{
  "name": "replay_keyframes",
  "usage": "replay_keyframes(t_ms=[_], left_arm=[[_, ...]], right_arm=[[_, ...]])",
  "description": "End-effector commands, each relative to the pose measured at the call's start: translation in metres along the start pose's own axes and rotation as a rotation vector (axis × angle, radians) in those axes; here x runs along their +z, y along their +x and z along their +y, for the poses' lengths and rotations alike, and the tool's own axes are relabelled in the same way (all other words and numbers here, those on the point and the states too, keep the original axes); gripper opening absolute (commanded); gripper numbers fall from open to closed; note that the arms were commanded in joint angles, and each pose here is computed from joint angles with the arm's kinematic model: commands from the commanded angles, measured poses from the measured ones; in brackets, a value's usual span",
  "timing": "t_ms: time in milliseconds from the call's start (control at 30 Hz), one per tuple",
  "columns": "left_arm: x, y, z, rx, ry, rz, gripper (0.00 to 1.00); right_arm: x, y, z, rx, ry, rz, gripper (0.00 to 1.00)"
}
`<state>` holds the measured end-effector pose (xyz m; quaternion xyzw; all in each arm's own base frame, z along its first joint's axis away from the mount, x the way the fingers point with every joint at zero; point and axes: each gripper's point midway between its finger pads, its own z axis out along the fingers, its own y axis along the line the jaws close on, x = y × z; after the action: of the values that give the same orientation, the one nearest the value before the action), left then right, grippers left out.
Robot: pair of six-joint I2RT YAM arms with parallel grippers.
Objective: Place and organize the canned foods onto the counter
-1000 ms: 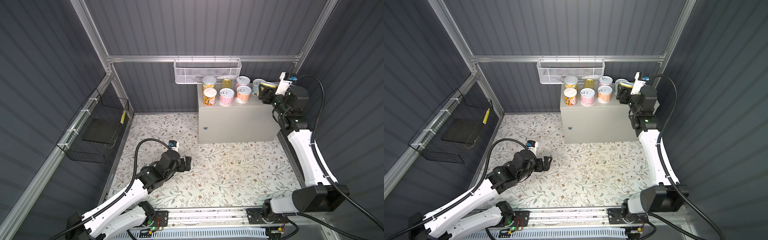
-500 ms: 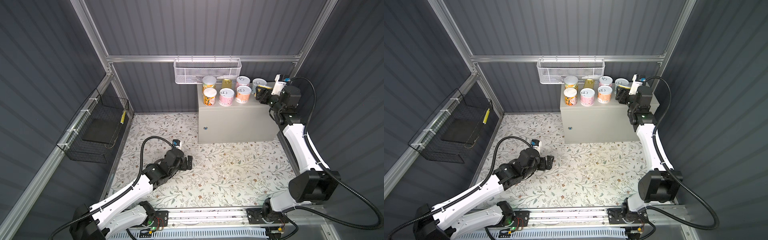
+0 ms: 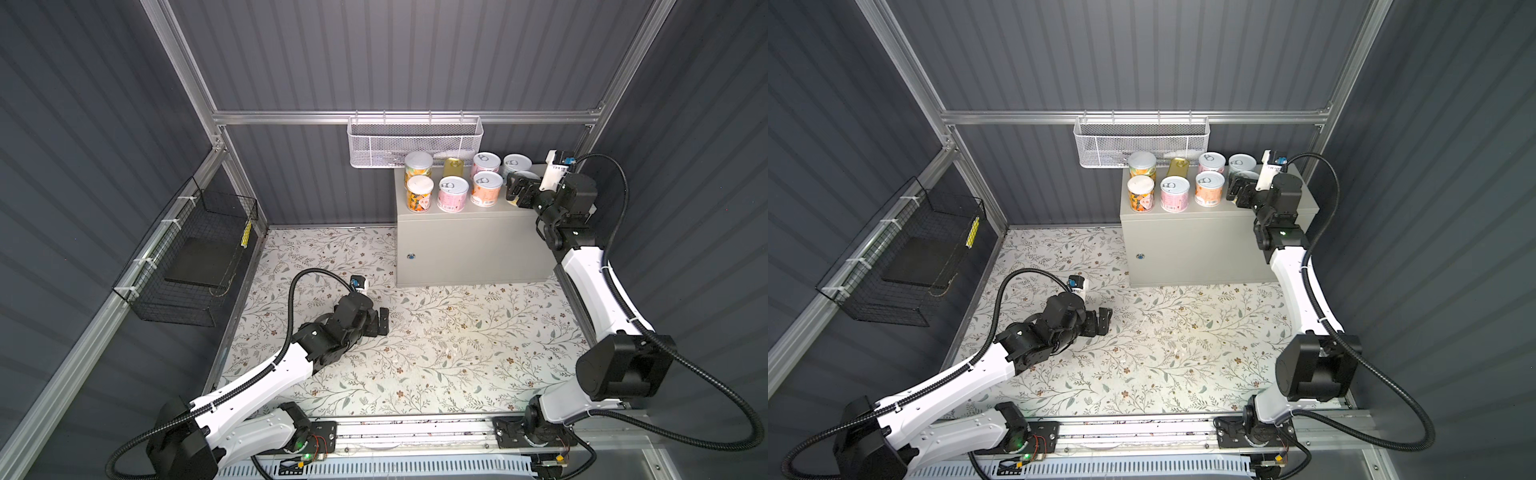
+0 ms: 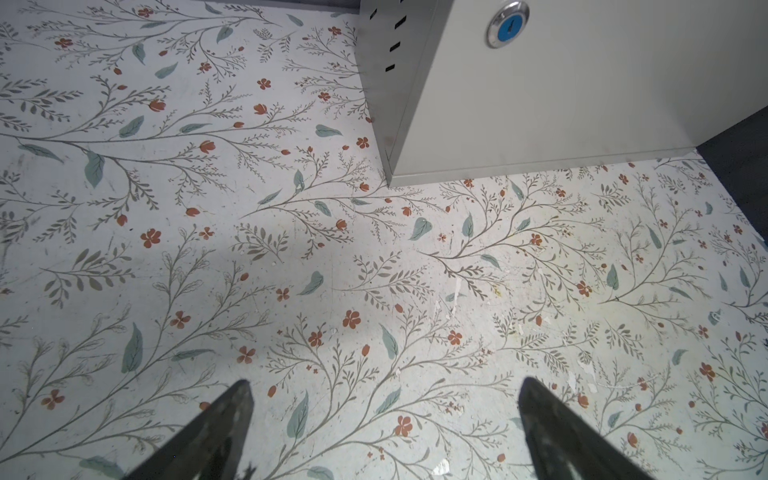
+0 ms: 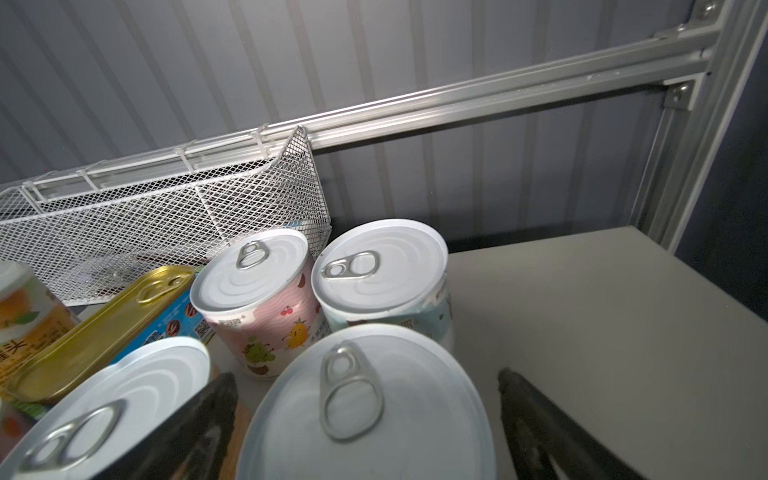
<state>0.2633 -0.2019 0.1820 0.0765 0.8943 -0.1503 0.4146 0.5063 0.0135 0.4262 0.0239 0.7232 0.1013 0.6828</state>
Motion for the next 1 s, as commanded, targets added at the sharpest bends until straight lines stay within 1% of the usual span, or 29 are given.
replay_keyframes(t_ms=[0, 167, 300, 367, 433, 500, 633, 700, 800, 900, 967], left_arm=[[-0.013, -0.023, 0.005, 0.014, -0.028, -0.072, 1.0], [-0.01, -0.028, 0.009, 0.036, -0.049, -0.093, 1.0], [0.001, -0.024, 0.023, 0.0, -0.093, -0.112, 1.0], [0.007, -0.022, 0.037, -0.036, -0.134, -0.122, 1.0], [0.012, -0.025, 0.046, -0.03, -0.152, -0.145, 1.0], [0.015, -0.03, 0.059, -0.014, -0.199, -0.176, 1.0], [0.02, -0.042, 0.092, -0.016, -0.278, -0.219, 1.0], [0.021, -0.048, 0.112, -0.029, -0.32, -0.252, 1.0], [0.023, -0.049, 0.146, -0.051, -0.388, -0.28, 1.0], [0.029, -0.042, 0.181, -0.032, -0.464, -0.315, 1.0], [0.038, -0.034, 0.202, -0.033, -0.5, -0.311, 1.0]], right_arm=[[-0.022, -0.028, 0.012, -0.034, -0.033, -0.075, 0.99], [-0.058, -0.041, 0.013, -0.045, -0.006, -0.139, 0.99], [-0.094, -0.032, 0.01, -0.027, 0.03, -0.145, 0.99], [-0.113, -0.014, 0.012, -0.023, 0.018, -0.13, 0.99], [-0.133, 0.005, 0.011, -0.017, 0.02, -0.112, 0.99], [-0.148, 0.028, 0.005, -0.02, 0.048, -0.089, 0.99], [-0.173, 0.085, -0.015, -0.007, 0.129, -0.043, 0.99], [-0.179, 0.114, -0.023, -0.004, 0.153, -0.026, 0.99], [-0.184, 0.155, -0.041, 0.003, 0.225, -0.016, 0.99], [-0.185, 0.179, -0.062, 0.031, 0.321, -0.031, 0.99], [-0.184, 0.197, -0.074, 0.037, 0.37, -0.025, 0.99]])
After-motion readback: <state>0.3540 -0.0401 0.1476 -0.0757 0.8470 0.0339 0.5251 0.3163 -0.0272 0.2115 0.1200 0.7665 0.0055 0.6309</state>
